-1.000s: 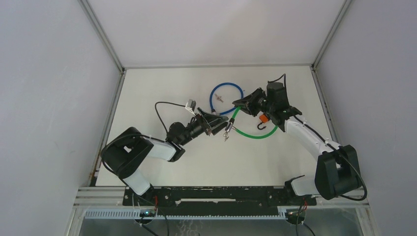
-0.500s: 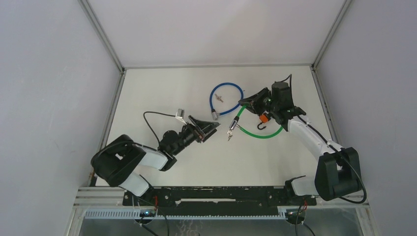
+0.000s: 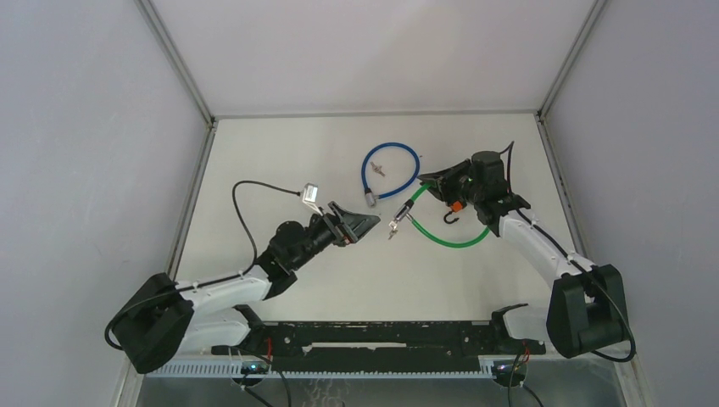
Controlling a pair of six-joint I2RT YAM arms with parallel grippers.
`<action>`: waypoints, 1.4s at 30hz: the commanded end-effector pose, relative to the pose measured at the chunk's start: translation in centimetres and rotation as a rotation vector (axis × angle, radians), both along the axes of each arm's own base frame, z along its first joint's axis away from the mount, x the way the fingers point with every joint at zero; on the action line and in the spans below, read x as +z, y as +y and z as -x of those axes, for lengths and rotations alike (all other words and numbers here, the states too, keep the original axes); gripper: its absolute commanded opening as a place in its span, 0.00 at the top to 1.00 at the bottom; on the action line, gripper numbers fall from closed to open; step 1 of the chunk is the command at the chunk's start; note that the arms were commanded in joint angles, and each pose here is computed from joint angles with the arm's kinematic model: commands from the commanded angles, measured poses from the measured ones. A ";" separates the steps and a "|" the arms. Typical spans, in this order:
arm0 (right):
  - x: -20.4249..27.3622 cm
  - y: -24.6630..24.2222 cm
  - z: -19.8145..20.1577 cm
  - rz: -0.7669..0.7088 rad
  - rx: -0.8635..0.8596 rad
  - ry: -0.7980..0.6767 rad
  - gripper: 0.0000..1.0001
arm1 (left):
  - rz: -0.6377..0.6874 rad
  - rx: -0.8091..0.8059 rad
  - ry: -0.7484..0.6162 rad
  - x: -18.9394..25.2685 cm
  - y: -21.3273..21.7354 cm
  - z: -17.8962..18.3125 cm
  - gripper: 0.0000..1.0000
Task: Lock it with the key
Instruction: Lock the lock.
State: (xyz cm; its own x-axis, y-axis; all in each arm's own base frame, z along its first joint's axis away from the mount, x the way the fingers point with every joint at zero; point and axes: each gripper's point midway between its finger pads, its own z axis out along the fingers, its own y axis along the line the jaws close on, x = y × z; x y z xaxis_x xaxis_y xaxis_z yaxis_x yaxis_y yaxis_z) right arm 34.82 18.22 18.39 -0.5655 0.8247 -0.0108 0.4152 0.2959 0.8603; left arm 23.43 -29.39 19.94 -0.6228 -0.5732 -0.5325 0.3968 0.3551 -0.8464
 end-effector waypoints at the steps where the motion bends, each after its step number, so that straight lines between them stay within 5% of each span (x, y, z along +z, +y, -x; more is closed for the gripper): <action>1: 5.5 0.3 -1.7 -0.115 -0.061 -0.147 1.00 | -0.057 -0.027 -0.046 1.1 -0.9 -0.4 0.08; 6: 5.5 0.8 -2.0 -0.129 -0.055 -0.148 1.00 | 0.050 -0.075 -0.040 2.4 -2.1 -0.1 0.23; 22: 5.4 1.0 -2.1 -0.130 -0.044 -0.151 1.00 | 0.116 -0.078 -0.070 4.6 -3.0 -0.9 0.33; 32: 5.6 1.0 -1.9 -0.129 -0.040 -0.154 1.00 | 0.116 -0.117 -0.071 5.0 -4.2 -1.2 0.52; 42: 5.6 1.2 -1.9 -0.136 -0.035 -0.153 1.00 | 0.108 -0.153 -0.047 4.0 -4.7 -0.8 0.57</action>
